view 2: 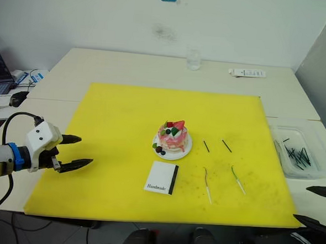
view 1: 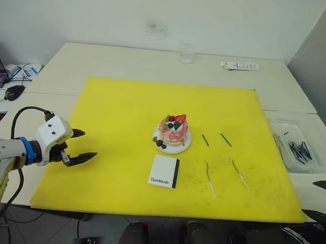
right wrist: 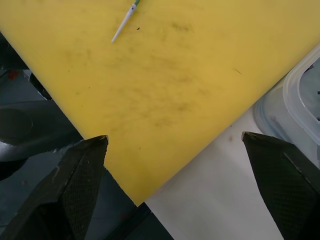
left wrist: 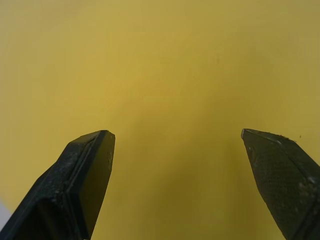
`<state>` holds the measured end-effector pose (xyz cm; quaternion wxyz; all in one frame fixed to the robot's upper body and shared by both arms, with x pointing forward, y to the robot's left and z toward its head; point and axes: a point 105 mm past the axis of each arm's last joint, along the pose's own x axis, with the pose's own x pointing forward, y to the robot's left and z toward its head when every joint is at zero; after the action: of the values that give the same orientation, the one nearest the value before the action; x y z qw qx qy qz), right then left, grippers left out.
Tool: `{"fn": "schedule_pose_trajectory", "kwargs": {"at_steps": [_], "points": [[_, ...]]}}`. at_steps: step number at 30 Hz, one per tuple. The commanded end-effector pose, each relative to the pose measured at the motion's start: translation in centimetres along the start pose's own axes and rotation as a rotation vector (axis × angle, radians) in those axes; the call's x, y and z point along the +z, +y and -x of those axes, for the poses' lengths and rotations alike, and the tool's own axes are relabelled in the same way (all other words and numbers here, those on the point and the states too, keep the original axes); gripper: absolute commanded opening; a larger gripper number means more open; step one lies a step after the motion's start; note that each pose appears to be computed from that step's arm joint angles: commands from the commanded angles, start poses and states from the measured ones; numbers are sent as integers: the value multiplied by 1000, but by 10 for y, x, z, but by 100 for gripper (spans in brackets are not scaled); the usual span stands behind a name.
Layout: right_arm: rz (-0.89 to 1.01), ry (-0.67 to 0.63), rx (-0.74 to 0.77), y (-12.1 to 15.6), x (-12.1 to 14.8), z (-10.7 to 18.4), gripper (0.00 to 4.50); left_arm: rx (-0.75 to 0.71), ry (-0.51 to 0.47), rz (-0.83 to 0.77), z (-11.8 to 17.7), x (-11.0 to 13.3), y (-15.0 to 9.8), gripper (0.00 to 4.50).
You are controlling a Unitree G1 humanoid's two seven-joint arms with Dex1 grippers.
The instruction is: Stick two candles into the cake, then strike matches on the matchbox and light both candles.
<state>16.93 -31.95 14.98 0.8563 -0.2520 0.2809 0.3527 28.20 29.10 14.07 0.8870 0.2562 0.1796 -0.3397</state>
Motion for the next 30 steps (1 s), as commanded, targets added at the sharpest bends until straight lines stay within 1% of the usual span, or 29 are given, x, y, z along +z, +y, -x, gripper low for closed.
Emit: {"fn": "schedule_pose_trajectory", "kwargs": {"at_steps": [1,4,6,7,11,14,17,19,22,25,27,30], "points": [[39,-50,-49,-4,14,6,450,-1,-41,-15,11,9,6,448],[46,-103,-62,-4,27,3,450,-35,-68,-15,12,15,-1,448],[45,-142,-70,-3,36,1,450,-81,-96,8,10,22,-12,448],[43,-157,-73,-3,40,0,450,-116,-105,24,10,25,-21,448],[48,-207,-67,7,54,-11,450,-329,-114,90,10,36,-72,448],[60,-262,-80,18,68,-23,450,-443,-153,115,8,51,-105,448],[52,-309,-101,28,80,-35,450,-516,-201,116,3,65,-128,448],[49,-322,-144,32,86,-44,450,-561,-237,108,-2,75,-142,448],[2,-306,-179,40,85,-58,450,-606,-277,94,-8,86,-158,448],[-47,-260,-238,42,75,-74,450,-623,-299,86,-15,92,-165,448],[-71,-243,-273,42,70,-84,450,-633,-296,71,-19,90,-168,448],[-120,-205,-287,46,57,-97,450,-648,-304,65,-22,89,-172,448]]}}
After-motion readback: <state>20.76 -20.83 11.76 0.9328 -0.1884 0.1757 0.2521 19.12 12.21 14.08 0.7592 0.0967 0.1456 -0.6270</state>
